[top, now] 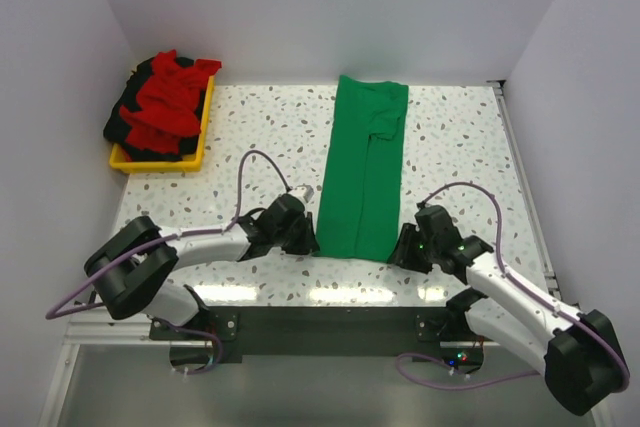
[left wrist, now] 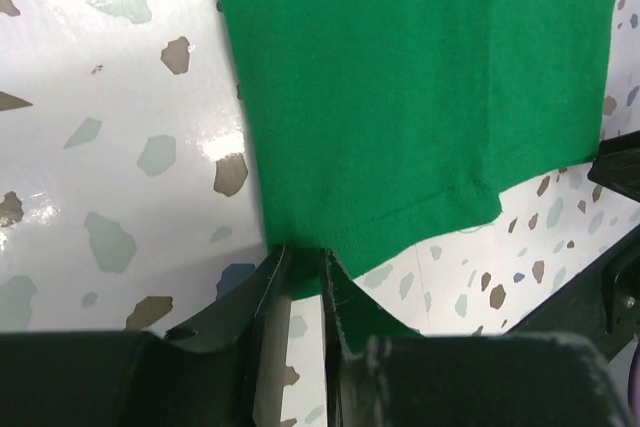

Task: Fold and stack the t-shirts
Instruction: Fold the tshirt

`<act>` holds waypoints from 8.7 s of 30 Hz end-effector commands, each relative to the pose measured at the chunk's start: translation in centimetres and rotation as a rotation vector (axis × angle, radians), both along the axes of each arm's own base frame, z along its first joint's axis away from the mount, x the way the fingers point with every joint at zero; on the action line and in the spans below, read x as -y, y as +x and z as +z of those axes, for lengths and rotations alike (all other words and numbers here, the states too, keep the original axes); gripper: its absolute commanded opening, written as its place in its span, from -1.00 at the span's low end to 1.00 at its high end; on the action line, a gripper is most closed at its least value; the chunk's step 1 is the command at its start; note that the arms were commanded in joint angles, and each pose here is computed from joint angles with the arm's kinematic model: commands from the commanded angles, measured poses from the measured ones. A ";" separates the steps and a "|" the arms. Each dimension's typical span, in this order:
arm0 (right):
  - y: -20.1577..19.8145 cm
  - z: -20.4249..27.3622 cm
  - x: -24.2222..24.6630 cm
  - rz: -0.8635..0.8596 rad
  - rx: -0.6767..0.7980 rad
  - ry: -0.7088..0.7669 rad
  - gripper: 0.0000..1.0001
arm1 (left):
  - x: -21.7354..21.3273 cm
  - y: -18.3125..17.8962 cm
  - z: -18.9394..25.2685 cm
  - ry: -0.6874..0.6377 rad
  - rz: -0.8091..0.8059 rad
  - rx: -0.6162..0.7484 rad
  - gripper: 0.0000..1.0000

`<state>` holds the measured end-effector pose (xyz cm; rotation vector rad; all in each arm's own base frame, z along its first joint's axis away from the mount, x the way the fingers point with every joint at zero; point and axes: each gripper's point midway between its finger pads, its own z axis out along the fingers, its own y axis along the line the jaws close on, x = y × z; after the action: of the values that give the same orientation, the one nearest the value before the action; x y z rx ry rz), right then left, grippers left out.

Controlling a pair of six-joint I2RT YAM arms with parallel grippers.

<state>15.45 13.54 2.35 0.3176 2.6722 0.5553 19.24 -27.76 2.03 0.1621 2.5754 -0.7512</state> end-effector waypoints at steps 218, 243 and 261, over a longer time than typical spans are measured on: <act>-0.8 5.8 -1.3 0.003 0.113 0.013 -1.00 | 0.8 -2.2 4.4 0.026 0.007 0.098 -0.68; 19.3 8.3 -3.0 -0.099 0.212 -0.005 -1.00 | 1.0 17.7 7.2 0.062 0.239 0.136 -0.47; 9.4 5.3 -3.0 0.002 0.155 0.105 -1.00 | -3.3 8.5 2.1 0.010 0.230 -0.002 -0.18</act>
<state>26.03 15.95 6.82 0.3359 2.5256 0.6346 27.43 -23.43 2.45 -0.1244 2.6152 -0.5363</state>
